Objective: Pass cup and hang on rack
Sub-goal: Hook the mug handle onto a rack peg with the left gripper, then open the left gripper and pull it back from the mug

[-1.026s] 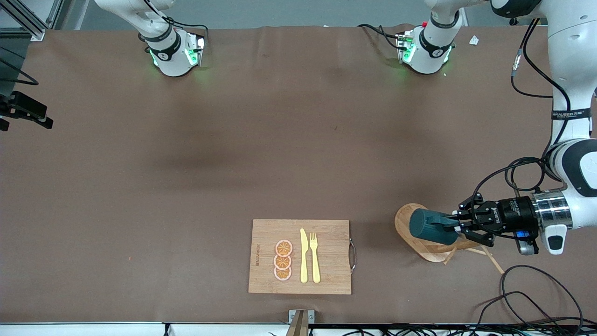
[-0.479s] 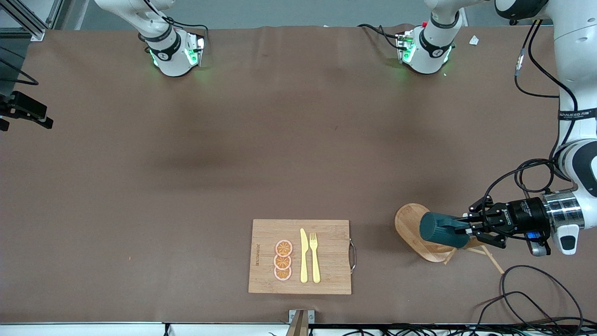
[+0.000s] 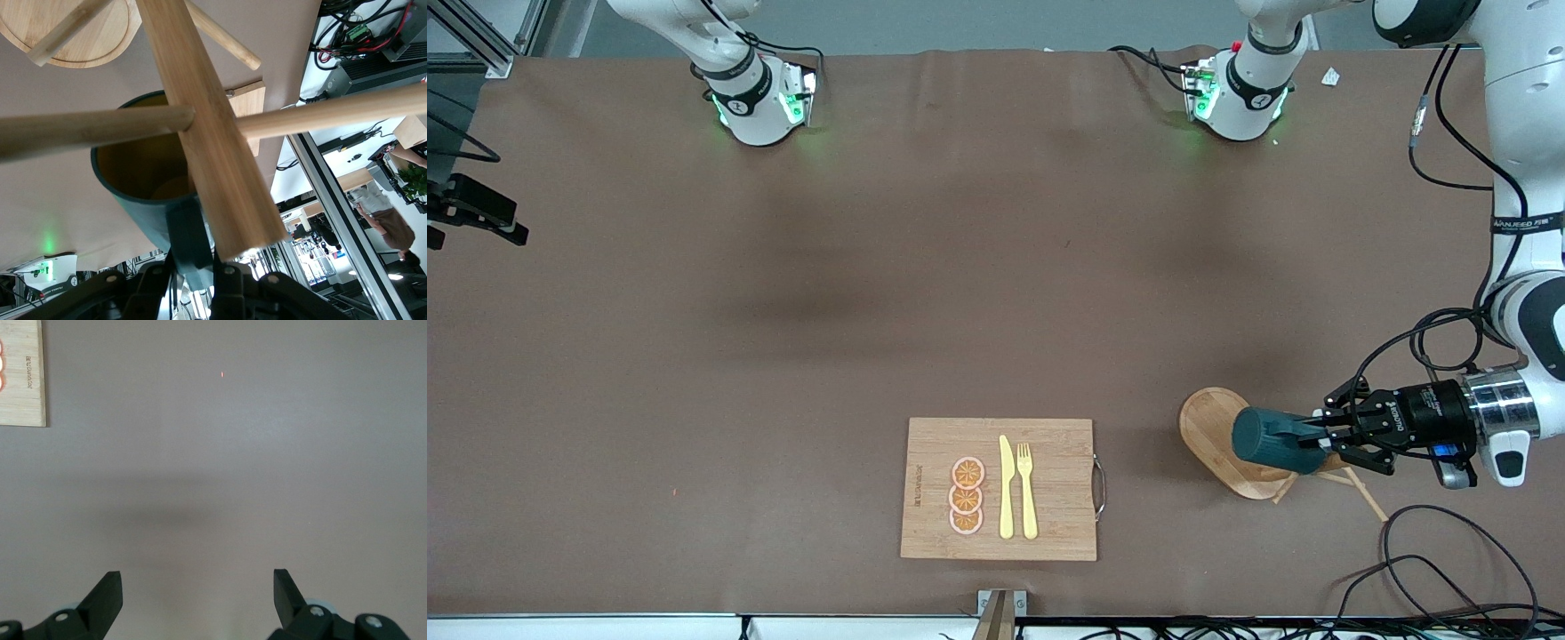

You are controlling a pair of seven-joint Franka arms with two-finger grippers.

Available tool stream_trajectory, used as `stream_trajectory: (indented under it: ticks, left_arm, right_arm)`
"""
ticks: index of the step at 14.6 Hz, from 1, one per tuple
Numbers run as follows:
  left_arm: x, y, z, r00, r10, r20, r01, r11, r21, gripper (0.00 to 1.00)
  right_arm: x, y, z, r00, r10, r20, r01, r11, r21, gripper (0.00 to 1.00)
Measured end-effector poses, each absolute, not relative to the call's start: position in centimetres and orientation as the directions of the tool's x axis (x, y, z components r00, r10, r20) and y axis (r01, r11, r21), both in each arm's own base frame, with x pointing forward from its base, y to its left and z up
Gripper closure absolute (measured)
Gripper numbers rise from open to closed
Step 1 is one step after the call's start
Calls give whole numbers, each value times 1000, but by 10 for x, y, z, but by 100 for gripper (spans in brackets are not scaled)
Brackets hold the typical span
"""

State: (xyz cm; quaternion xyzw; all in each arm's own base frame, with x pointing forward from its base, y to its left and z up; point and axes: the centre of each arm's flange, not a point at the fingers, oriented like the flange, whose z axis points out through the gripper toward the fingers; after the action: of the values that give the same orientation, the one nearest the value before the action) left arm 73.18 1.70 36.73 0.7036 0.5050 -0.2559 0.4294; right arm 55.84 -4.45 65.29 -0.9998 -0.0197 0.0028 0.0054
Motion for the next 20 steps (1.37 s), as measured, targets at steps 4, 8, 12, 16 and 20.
stream_trajectory:
  ticks: [4,8,12,16,20]
  left_arm:
    - [732,19,367,357,492,-794,931,-118,345,79]
    - [731,30,367,350,497,-794,933,-105,345,79]
    - [731,31,367,349,497,-794,933,-103,345,79]
    - [731,31,366,349,497,-795,933,-104,344,67]
    - [733,28,372,360,495,-791,929,-107,355,28]
  right_arm:
    - [558,-45,653,999,39,-5,39,-999,-11,0]
    - [558,-45,653,999,39,-5,39,-999,-11,0]
    - [558,-45,653,999,39,-6,39,-999,-11,0]
    - [558,-45,653,999,39,-6,39,-999,-11,0]
    - [558,-45,653,999,39,-6,39,-999,-11,0]
